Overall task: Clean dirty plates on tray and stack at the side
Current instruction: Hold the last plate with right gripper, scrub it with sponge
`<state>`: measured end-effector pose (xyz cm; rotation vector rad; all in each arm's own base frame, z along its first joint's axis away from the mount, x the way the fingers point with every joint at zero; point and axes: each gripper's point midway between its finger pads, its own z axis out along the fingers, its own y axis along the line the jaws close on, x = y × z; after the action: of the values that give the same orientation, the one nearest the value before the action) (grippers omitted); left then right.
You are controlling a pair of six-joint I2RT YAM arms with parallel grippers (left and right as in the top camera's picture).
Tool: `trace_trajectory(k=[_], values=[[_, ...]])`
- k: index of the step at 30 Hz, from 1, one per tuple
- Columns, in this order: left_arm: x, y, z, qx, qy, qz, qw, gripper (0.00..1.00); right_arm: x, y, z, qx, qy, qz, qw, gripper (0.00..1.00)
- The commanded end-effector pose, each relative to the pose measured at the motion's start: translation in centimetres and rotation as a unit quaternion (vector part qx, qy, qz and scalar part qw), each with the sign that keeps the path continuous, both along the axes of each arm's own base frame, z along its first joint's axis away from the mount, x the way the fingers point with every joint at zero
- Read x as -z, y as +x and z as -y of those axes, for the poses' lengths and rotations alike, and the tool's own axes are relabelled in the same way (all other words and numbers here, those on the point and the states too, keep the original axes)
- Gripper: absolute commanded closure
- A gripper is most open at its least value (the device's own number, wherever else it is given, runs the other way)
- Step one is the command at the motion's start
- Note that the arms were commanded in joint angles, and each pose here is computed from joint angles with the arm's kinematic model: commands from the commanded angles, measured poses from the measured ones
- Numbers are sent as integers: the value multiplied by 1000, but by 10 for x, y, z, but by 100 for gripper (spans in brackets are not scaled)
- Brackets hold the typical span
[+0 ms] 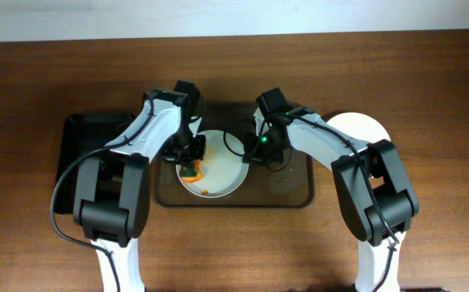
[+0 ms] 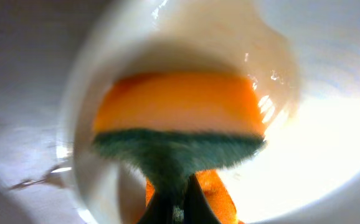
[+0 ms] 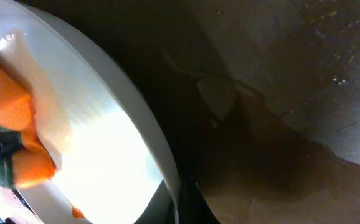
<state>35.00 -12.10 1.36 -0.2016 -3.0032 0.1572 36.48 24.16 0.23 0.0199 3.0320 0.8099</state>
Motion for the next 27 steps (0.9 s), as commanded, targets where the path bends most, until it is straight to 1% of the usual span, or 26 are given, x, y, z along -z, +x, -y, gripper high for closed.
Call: trace_trajectory(k=[1,2,5,6,9,10,12,13,15,17,18,20,21,23,26,27], values=[[-31,17,30,34,-115,10,993,100,25,-10,16,14,-39,-26,999,96],[-80,55,20,18,-124,65,990,100,25,-10,16,15,-39,-26,999,96],[-140,88,2,1,-129,133,983,100,22,-8,16,15,-37,-24,999,96],[-155,95,-7,-3,-114,155,981,100,15,-7,16,15,-35,-18,999,96],[-158,96,-14,-5,-95,158,983,100,-25,0,24,19,-51,29,998,96],[-157,95,-16,-5,-89,156,984,100,-42,0,36,27,-77,48,995,96],[-156,95,-17,-5,-85,157,984,100,-78,-5,71,51,-157,91,982,96],[-156,95,-17,-6,-85,157,984,100,-89,-7,83,58,-182,103,976,96],[-156,94,-17,-6,-84,156,984,100,-122,-12,117,87,-249,142,954,96],[-156,94,-17,-9,-85,155,984,100,-154,-22,156,119,-343,184,914,96],[-156,94,-17,-12,-85,154,984,100,-168,-28,167,117,-387,205,892,96],[-156,94,-16,-11,-86,154,984,100,-186,-40,174,121,-456,237,849,96],[-156,94,-16,-11,-86,154,984,100,-192,-45,173,119,-478,250,834,96],[-156,94,-16,-11,-86,154,984,100,-199,-50,169,126,-496,269,816,96],[-156,94,-16,-11,-86,154,984,100,-202,-56,175,143,-507,266,807,96],[-156,94,-16,-11,-86,154,984,100,-207,-57,181,155,-518,271,796,96]])
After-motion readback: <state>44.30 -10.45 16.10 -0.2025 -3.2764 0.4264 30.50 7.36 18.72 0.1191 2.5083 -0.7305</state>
